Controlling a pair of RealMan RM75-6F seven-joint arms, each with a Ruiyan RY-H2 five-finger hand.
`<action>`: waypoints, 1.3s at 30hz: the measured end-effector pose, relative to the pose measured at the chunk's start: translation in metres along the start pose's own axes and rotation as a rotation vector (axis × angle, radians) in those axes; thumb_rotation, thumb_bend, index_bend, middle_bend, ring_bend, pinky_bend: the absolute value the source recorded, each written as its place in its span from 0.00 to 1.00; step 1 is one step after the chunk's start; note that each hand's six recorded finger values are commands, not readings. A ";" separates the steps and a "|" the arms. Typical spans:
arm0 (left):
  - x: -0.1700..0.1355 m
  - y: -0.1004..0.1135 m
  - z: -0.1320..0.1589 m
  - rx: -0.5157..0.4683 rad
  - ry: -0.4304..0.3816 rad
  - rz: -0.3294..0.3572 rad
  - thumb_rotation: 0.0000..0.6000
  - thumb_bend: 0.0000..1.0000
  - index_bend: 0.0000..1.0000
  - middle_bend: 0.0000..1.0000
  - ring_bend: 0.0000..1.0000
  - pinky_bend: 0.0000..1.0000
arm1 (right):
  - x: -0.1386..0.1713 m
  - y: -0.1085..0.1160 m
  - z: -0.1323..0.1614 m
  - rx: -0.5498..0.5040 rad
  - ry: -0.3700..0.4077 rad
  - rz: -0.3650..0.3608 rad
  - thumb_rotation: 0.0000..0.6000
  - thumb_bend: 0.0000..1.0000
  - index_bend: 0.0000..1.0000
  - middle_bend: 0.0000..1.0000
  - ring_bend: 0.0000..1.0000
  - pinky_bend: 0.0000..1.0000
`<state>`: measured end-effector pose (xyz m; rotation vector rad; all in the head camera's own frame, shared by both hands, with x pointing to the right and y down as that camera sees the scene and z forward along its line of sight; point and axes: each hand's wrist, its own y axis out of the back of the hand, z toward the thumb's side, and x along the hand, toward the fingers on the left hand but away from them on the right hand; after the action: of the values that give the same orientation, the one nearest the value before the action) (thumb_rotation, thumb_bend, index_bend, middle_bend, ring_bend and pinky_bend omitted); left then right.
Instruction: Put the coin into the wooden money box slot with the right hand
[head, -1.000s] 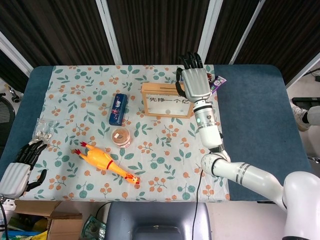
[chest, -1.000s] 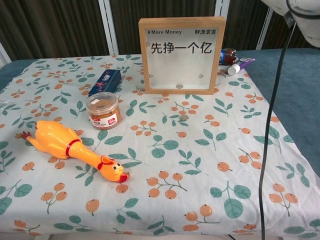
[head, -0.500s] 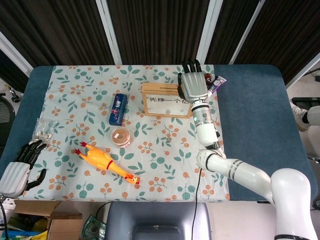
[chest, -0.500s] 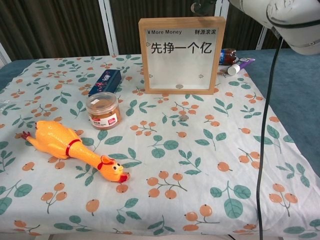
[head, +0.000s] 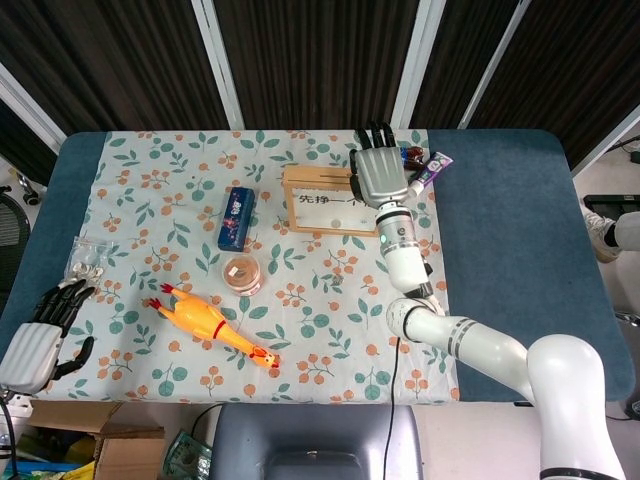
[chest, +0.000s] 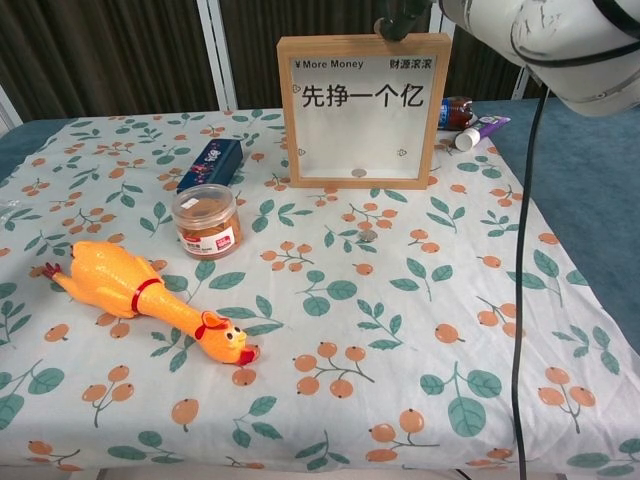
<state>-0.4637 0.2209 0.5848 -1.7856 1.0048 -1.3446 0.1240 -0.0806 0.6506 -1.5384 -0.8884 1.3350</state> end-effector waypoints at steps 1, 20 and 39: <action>0.000 0.000 0.000 0.000 0.000 0.001 1.00 0.48 0.00 0.00 0.00 0.04 | 0.000 0.000 0.000 -0.002 0.000 0.000 1.00 0.60 0.72 0.25 0.00 0.07; 0.000 0.000 0.000 -0.001 0.001 -0.001 1.00 0.48 0.00 0.00 0.00 0.04 | 0.001 -0.001 -0.002 0.019 -0.004 0.002 1.00 0.60 0.50 0.23 0.00 0.07; -0.002 0.001 0.004 0.006 -0.013 0.009 1.00 0.48 0.00 0.00 0.00 0.04 | 0.089 0.030 0.014 -0.167 0.263 -0.160 1.00 0.43 0.47 0.19 0.00 0.07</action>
<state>-0.4600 0.2229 0.5816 -1.7812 0.9999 -1.3279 0.1237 -0.0062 0.5909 -1.6860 -0.9513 0.9387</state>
